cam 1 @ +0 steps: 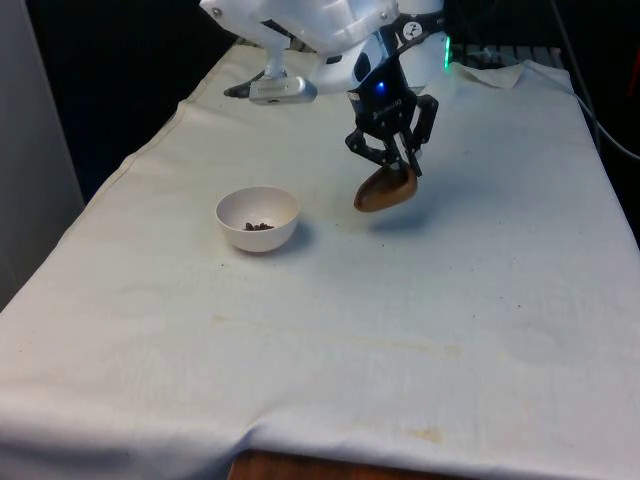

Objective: Pour the coffee beans from the cup into the bowl.

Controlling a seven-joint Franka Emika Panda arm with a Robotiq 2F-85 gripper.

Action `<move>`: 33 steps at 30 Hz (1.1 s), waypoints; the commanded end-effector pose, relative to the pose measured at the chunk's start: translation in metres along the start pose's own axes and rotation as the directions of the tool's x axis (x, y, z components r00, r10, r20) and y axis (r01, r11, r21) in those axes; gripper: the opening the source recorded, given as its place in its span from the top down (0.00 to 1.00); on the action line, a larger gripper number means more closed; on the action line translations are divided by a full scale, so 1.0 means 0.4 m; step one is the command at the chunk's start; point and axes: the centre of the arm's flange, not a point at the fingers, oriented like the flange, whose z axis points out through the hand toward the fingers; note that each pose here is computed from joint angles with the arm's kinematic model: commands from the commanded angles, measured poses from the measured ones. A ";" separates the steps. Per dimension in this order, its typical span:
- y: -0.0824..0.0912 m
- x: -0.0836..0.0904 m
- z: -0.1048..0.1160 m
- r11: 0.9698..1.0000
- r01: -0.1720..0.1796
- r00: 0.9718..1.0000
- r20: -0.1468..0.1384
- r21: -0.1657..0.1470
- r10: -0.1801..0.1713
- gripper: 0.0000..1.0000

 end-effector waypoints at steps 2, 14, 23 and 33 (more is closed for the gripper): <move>-0.001 0.001 0.004 1.000 -0.003 1.000 0.007 -0.025 0.003 0.99; -0.006 0.009 0.013 0.996 -0.010 0.999 0.040 -0.094 0.013 0.99; -0.002 0.014 0.024 0.990 -0.010 0.998 0.057 -0.142 0.018 0.99; -0.003 0.024 0.033 0.980 -0.006 0.996 0.082 -0.197 0.023 0.99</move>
